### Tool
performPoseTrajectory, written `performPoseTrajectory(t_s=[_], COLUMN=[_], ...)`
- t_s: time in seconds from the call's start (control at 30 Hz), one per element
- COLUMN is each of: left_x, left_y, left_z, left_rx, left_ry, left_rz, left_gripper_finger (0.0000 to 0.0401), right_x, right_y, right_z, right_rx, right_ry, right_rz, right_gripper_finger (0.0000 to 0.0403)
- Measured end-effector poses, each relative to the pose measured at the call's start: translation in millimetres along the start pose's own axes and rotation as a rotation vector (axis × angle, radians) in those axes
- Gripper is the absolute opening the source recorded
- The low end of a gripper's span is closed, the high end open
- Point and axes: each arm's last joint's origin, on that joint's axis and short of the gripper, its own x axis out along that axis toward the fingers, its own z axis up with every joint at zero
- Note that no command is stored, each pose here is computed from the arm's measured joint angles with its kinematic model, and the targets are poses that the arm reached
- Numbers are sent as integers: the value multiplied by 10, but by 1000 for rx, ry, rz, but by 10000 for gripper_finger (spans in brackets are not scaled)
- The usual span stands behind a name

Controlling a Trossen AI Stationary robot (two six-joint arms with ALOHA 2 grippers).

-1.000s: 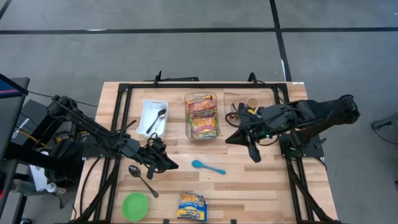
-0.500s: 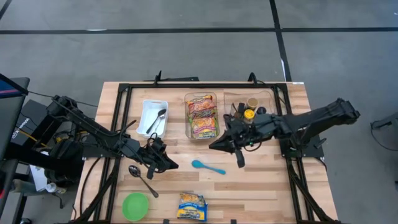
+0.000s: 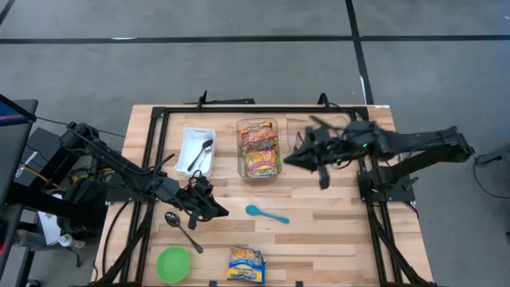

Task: Pick & Place Food Item
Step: Put the blue noodle pack into the left transparent bin

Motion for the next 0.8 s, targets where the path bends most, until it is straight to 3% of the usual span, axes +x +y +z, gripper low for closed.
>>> performPoseTrajectory(t_s=[0.3,0.5,0.8], left_x=[0,0,-2], left_y=[-1,-10,-28], left_z=[0,26,62], left_rx=[-3,-9,-20], left_ry=[0,-36,-96], left_rz=[-1,-3,1], left_gripper_finger=[0,0,0], right_x=[-756,-1061,-1141], right_y=[-103,-79,-231], right_z=[201,219,-238], right_rx=[-44,-64,-72], right_ry=[-19,-53,-177], right_rz=[-106,-115,-100], right_gripper_finger=[0,0,0])
